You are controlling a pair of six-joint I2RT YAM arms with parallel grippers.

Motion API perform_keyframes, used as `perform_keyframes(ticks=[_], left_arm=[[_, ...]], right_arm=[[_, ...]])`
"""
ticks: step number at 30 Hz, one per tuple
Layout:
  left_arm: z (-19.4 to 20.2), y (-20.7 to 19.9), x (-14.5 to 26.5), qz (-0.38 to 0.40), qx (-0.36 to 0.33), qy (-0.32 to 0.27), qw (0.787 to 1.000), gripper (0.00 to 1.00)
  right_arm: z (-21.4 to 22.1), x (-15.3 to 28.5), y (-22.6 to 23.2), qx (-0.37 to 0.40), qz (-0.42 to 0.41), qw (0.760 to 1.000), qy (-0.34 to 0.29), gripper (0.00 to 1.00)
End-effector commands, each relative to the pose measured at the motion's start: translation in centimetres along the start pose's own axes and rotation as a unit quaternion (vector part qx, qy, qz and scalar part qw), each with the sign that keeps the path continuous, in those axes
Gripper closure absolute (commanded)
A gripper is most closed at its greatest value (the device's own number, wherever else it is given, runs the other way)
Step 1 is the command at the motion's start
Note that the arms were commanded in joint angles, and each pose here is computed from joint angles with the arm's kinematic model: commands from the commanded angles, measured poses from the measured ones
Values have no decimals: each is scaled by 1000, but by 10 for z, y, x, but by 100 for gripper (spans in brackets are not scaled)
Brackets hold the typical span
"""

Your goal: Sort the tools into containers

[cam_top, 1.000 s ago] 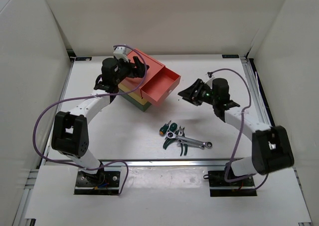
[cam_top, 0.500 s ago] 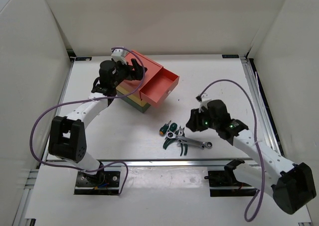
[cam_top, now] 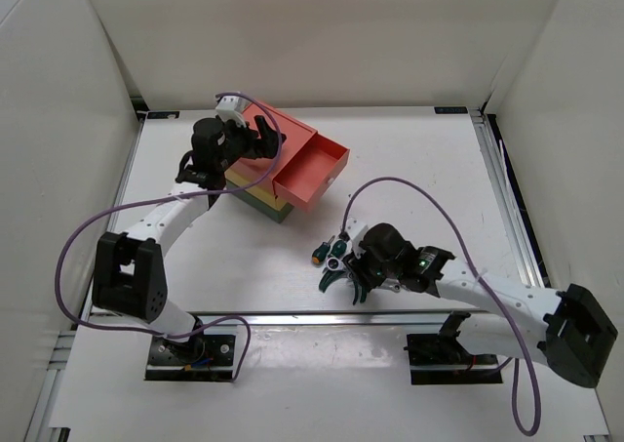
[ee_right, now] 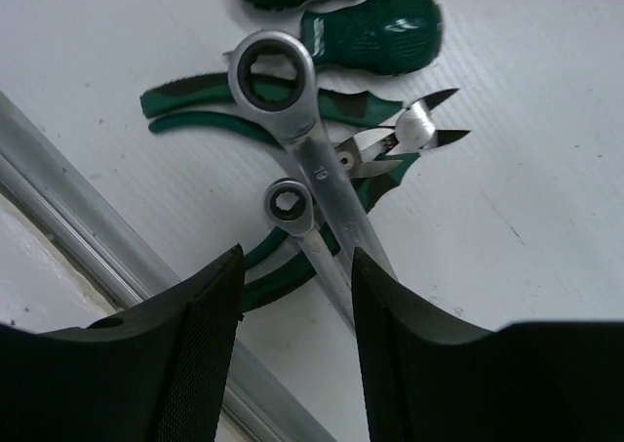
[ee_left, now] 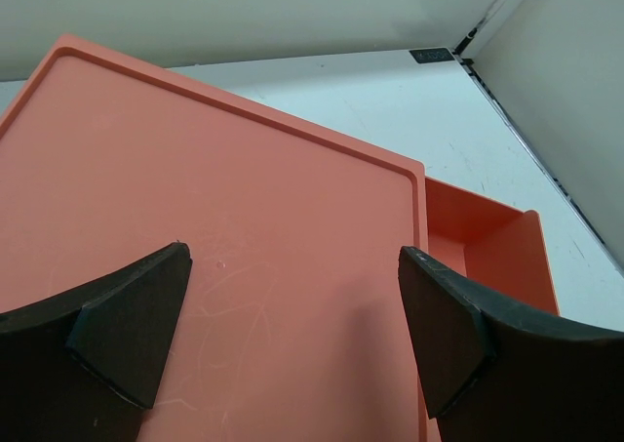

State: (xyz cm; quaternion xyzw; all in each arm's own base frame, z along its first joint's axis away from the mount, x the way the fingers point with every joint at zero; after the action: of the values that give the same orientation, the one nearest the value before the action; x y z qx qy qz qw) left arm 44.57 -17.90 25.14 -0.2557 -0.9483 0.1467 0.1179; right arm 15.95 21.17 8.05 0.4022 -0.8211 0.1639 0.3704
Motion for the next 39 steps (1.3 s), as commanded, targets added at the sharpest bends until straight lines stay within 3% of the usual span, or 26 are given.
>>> perform_keyframes(ticks=[1, 20, 27, 39], left_arm=[[55, 15, 20, -40, 39, 97, 994, 1], [55, 13, 29, -42, 31, 99, 994, 1], [58, 14, 30, -40, 32, 103, 993, 1], [60, 13, 31, -41, 38, 103, 993, 1]], right_arm=[[-11, -1, 2, 56, 12, 998, 8, 49], [9, -21, 29, 95, -48, 992, 72, 55], [15, -31, 24, 90, -28, 991, 93, 63], [-2, -23, 25, 65, -19, 995, 71, 99]])
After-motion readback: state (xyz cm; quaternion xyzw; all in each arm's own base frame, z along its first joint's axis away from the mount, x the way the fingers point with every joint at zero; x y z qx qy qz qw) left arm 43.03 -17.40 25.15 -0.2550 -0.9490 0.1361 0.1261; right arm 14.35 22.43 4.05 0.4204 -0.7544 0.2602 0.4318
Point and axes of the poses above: each gripper's point midway between its finger pads, its own x axis back along the fingers, its own y axis along the line the jaws close on, z = x × y, the point moved 1 cm from there along x, back along the fingers
